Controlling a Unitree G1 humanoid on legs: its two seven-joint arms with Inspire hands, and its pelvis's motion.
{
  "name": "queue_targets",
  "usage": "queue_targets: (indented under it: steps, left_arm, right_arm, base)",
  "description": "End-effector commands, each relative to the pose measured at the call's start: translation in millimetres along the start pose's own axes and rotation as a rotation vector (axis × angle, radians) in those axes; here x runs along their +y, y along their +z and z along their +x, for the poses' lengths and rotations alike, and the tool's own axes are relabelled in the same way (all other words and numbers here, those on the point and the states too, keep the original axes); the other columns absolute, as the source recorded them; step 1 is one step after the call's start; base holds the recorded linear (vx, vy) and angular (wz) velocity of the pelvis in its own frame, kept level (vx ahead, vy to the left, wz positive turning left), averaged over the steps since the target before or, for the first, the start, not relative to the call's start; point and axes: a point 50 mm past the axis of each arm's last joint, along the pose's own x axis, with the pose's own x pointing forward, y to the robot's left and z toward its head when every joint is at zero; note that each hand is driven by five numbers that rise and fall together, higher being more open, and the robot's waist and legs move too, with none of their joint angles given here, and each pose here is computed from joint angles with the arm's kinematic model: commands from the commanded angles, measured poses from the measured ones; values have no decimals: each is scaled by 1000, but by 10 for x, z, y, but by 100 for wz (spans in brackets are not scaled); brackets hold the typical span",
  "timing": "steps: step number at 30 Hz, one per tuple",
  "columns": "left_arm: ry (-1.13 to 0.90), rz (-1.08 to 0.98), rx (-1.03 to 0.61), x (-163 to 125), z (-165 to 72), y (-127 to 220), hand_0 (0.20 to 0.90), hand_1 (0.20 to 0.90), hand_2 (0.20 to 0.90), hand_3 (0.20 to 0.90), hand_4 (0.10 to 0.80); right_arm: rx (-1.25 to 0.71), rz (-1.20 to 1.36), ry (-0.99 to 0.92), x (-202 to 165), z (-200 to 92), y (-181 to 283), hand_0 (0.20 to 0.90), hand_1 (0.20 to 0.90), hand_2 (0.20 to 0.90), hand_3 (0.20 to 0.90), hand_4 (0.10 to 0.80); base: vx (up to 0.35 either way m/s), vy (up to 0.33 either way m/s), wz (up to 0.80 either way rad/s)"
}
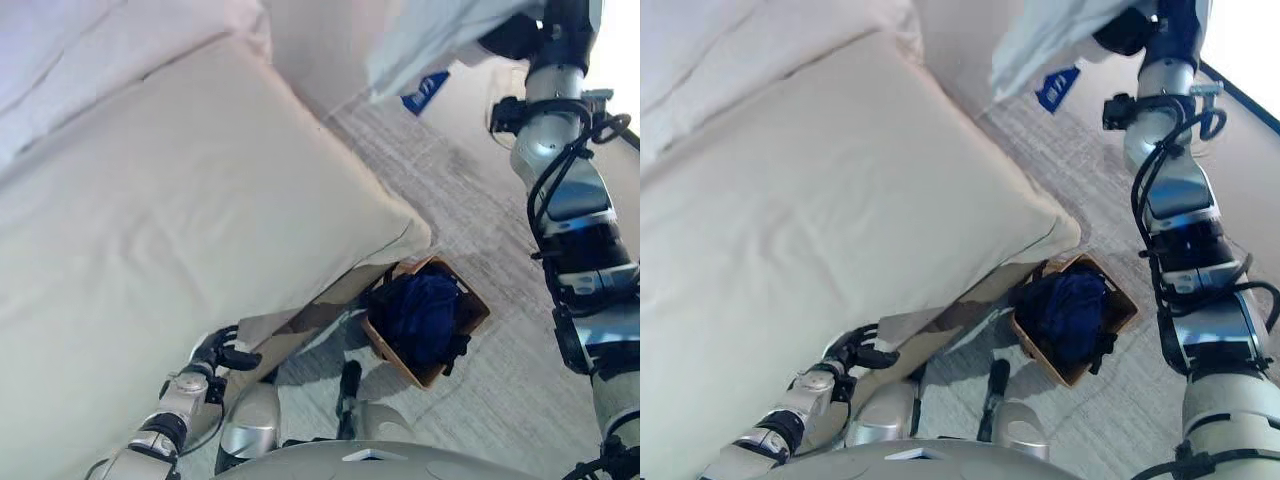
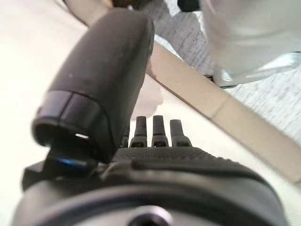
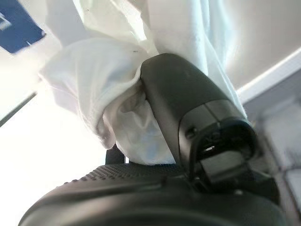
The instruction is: Pick up the clothes from the bed and place them into the basket
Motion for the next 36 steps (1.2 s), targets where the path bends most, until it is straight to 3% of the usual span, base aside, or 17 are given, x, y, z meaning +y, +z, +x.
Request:
queue_targets:
  steps: [1, 6, 22, 26, 35, 36]
  left_arm:
    - [-52, 142, 81, -66, -37, -239, 900, 900, 900, 900, 800]
    - [-70, 157, 57, -77, -4, -113, 900, 900, 900, 900, 800]
    - [-86, 94, -329, -258, 62, 971, 900, 900, 900, 900, 800]
    - [-105, 60, -374, -318, 28, 1021, 900, 900, 900, 900, 800]
    - [-43, -5, -383, -72, 8, 949, 900, 900, 900, 900, 800]
    - [-30, -23, -377, -26, 7, 925, 900, 900, 900, 900, 800]
  right_arm:
    - [-134, -29, -46, -167, 50, 198, 300, 300, 300, 200, 100]
    - [-11, -74, -23, -159, -59, -145, 300, 300, 300, 200, 100]
    - [152, -127, -116, -135, -4, -531, 300, 300, 300, 200, 100]
    - [187, -194, -176, -161, 20, -600, 300, 300, 300, 200, 100]
    - [389, -304, -376, -392, -67, -915, 300, 300, 300, 200, 100]
    - [460, -320, -386, -434, -114, -1012, 476, 476, 476, 406, 306]
  base:
    - [26, -159, -35]
    - [-40, -143, -15]
    - [-179, -71, -2]
    - [-24, 26, 0]
    - [11, -13, 10]
    - [0, 0, 0]
